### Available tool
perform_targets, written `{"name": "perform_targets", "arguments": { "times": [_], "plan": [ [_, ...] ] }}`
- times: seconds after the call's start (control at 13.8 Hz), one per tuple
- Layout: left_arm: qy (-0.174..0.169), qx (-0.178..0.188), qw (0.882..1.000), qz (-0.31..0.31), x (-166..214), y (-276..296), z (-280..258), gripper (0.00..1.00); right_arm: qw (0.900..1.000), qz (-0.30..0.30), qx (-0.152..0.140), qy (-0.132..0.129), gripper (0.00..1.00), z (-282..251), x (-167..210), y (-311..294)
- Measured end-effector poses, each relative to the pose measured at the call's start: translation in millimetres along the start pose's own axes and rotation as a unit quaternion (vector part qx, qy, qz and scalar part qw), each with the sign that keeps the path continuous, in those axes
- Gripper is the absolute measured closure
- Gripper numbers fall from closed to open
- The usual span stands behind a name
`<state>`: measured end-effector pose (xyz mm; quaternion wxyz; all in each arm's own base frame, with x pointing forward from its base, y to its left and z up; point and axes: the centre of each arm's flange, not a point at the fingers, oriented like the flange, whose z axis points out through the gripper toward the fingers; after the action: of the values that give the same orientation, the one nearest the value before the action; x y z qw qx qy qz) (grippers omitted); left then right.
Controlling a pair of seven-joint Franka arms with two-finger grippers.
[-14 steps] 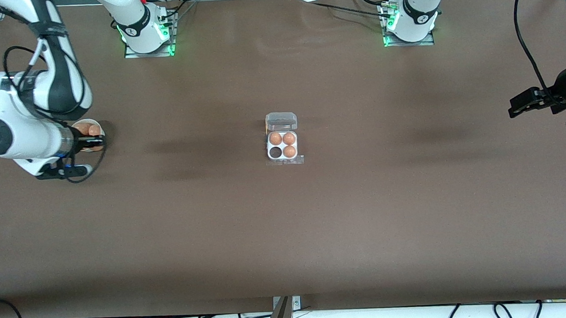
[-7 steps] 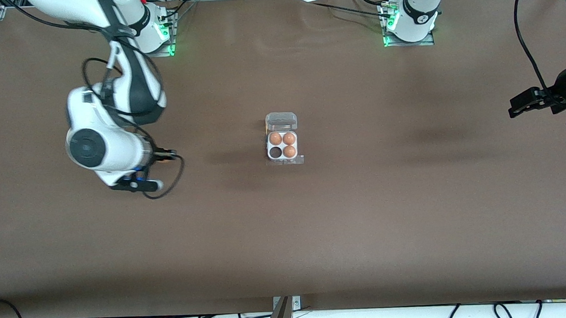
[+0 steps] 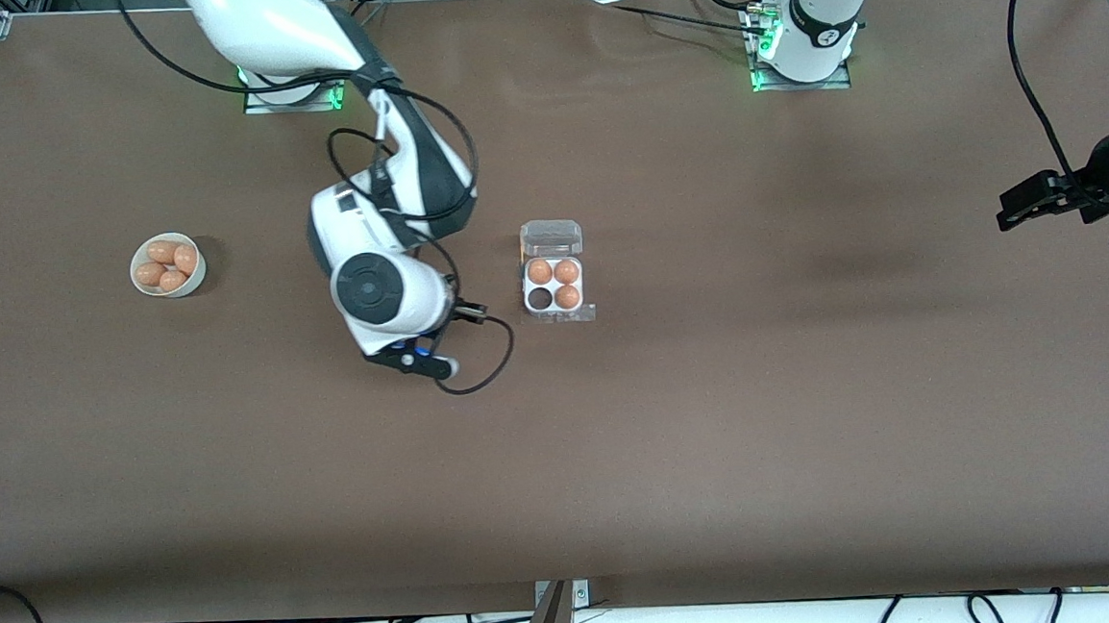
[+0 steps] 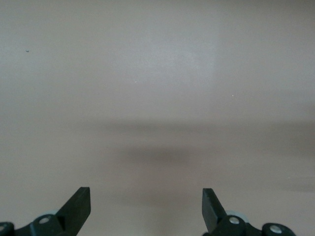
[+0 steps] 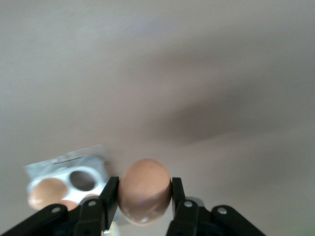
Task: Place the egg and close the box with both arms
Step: 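Carry the egg with the right gripper over the plastic carton, then lower the egg into the empty carton cup and open the right gripper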
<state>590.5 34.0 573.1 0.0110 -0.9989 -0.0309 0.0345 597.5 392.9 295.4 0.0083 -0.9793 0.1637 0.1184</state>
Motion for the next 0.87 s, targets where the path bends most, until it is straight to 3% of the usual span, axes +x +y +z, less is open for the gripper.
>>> {"name": "perform_targets", "arguments": {
  "times": [0.36, 0.87],
  "plan": [
    [0.001, 0.000, 1.000, 0.000, 0.1, 0.0, -0.7, 0.00, 0.999, 0.031, 0.024, 0.033, 0.52, 42.6, -43.1, -57.2],
    [0.001, 0.000, 1.000, 0.000, 0.1, 0.4, -0.9, 0.00, 0.998, 0.033, 0.038, 0.023, 0.52, 62.6, -63.5, -76.4]
  ]
}}
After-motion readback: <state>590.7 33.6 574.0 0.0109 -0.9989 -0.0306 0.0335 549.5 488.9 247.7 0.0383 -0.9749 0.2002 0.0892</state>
